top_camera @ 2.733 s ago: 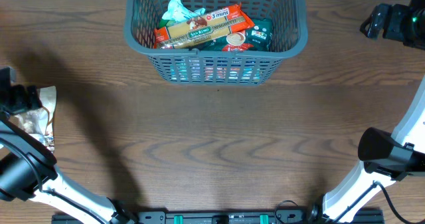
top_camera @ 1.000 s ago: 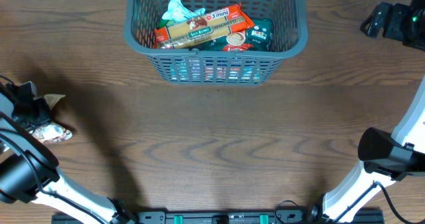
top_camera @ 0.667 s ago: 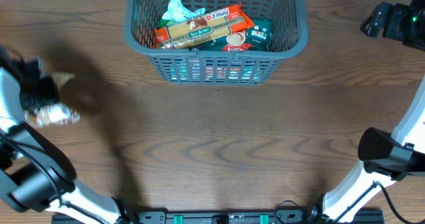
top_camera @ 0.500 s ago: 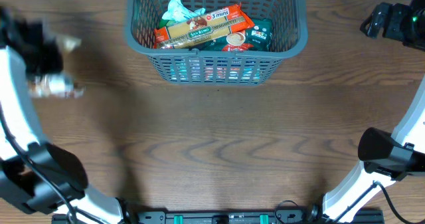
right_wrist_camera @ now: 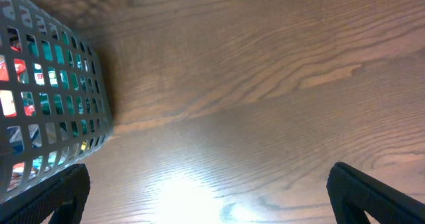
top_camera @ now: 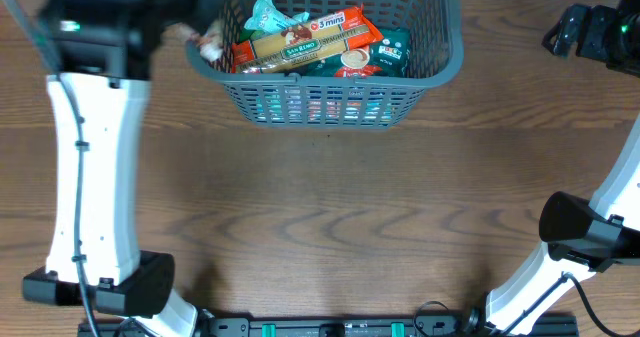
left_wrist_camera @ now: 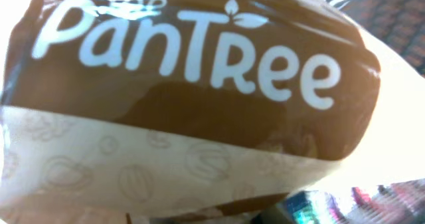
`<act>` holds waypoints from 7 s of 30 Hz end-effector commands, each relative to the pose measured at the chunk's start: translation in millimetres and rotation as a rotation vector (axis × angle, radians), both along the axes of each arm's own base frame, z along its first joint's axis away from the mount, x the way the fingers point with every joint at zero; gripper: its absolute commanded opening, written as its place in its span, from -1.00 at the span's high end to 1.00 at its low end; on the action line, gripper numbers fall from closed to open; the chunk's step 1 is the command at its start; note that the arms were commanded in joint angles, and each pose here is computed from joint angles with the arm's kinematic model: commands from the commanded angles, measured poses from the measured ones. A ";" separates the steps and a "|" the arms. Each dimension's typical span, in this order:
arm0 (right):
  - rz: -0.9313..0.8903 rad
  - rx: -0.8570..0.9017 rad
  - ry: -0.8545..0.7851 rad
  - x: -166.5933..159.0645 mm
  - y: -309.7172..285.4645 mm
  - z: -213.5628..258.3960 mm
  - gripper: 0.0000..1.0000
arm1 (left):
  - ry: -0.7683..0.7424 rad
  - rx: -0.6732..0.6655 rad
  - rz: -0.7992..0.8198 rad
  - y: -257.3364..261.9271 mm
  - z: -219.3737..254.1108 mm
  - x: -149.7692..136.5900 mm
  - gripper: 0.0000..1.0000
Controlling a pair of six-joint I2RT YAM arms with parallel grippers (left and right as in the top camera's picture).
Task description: Pack container
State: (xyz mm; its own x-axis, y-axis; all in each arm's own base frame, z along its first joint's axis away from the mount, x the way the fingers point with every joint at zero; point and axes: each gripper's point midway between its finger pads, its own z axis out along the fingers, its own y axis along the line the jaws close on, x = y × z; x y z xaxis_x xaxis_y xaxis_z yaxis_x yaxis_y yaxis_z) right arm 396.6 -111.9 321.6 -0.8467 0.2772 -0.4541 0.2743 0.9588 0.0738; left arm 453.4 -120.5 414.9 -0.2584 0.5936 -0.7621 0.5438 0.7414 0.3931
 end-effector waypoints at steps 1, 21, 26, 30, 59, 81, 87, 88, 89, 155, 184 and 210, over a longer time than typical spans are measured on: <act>0.016 0.010 0.017 2.7 4.1 -6.1 -0.99 | -0.134 0.153 -0.206 -49.8 7.6 3.2 0.89; 0.016 0.010 0.017 2.6 4.2 -6.2 -0.98 | -0.015 0.291 -0.462 -176.8 -156.8 69.8 0.89; 0.016 0.011 0.017 2.6 4.2 -6.2 -0.99 | 0.037 0.302 -0.468 -179.4 -185.7 74.6 0.88; 0.016 0.010 0.017 2.6 4.2 -6.2 -0.99 | 0.054 0.294 -0.461 -179.6 -191.4 74.9 -0.57; 0.031 -0.041 -0.146 38.8 -0.2 15.4 -0.98 | -0.054 0.010 0.047 -9.3 -16.4 50.2 -0.97; -0.037 -0.155 -0.098 39.0 40.6 14.0 -0.99 | 0.348 -0.353 0.931 225.6 -62.6 -70.1 -0.97; -0.059 -0.139 0.015 9.3 43.5 3.2 -0.98 | 0.375 -0.354 0.908 207.1 -80.3 -98.0 -0.97; -0.061 -0.137 0.016 6.2 44.3 4.8 -0.99 | 0.373 -0.351 0.896 201.7 -83.8 -103.4 -0.97; -0.060 -0.137 0.009 4.9 45.0 7.3 -0.99 | 0.372 -0.346 0.883 196.7 -87.3 -107.9 -0.97; 0.047 -0.141 -0.003 -147.5 95.8 -174.3 -0.99 | 0.192 -0.168 0.567 126.9 -225.8 -201.5 -0.97; 0.106 -0.028 -0.648 -228.9 111.8 -69.1 -0.99 | 0.191 -0.168 0.567 126.9 -225.8 -201.5 -0.97; 0.000 -0.143 -1.118 -148.1 100.5 -134.7 -0.98 | 0.192 -0.168 0.567 126.9 -225.8 -201.5 -0.97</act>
State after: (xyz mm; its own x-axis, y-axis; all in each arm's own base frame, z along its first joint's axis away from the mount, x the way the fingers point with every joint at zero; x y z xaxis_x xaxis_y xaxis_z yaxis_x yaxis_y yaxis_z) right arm 251.2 -7.7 192.4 0.0584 0.1924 -0.9796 0.1010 0.9751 0.1976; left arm 251.4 5.8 186.2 -0.6467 0.1795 -0.7413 0.0899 0.9831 0.1596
